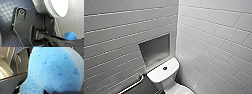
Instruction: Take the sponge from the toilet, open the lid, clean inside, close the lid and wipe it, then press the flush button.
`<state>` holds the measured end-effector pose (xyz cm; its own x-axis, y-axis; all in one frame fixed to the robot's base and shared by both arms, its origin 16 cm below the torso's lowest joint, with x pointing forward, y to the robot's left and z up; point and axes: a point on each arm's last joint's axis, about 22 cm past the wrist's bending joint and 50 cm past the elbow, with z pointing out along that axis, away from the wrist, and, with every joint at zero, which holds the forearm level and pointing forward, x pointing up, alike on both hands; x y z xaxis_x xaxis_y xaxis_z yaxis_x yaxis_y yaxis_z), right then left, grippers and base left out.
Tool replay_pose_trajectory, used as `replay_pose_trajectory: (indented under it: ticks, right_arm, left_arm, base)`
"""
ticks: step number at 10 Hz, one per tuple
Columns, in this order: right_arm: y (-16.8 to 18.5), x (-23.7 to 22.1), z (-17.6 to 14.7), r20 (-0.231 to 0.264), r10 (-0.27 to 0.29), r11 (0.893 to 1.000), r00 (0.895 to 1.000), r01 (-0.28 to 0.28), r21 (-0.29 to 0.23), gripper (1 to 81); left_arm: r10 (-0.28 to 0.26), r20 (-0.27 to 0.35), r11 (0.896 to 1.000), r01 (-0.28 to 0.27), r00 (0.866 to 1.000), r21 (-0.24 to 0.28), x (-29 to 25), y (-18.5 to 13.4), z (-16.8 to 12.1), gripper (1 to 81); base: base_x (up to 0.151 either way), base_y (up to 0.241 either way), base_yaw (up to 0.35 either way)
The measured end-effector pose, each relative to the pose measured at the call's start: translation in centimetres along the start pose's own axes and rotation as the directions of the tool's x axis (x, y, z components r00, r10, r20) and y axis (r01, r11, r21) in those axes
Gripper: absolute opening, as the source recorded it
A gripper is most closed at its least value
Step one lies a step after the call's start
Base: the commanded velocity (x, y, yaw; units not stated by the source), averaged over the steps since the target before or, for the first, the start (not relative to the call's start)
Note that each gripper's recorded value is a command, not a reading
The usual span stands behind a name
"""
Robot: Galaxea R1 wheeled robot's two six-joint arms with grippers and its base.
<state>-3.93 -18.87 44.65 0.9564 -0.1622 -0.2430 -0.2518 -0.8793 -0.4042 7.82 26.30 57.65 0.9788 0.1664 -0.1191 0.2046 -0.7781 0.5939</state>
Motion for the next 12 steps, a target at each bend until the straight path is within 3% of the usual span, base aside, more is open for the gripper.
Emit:
replay_pose_trajectory:
  ticks: [5, 7, 9, 12]
  right_arm:
    - [-0.8, 2.5, 0.0, -0.070, -0.035, 0.999, 0.997, 0.035, 0.002, 1.0]
    - [-1.6, 3.2, 0.1, -0.096, -0.049, 0.999, 0.994, 0.051, 0.009, 1.0]
    - [-1.3, 3.3, 0.2, -0.103, -0.054, 0.998, 0.993, 0.055, 0.000, 1.0]
    - [-1.5, 3.6, 0.5, -0.113, -0.059, 0.998, 0.992, 0.059, -0.007, 1.0]
  left_arm:
    - [0.035, -0.042, 0.997, -0.032, 0.999, 0.065, -3.7, -2.7, 6.5, 1.0]
    - [0.054, -0.079, 0.997, -0.049, 0.995, 0.061, -3.2, -1.6, 9.3, 1.0]
    - [0.040, -0.056, 0.997, -0.036, 0.998, 0.063, -6.3, -1.0, 11.4, 1.0]
    - [0.041, -0.057, 0.991, -0.034, 0.998, 0.129, -7.0, -3.0, 12.8, 1.0]
  base:
    - [0.000, 0.000, 0.000]
    - [0.000, 0.000, 0.000]
    - [0.000, 0.000, 0.000]
    - [0.000, 0.000, 0.000]
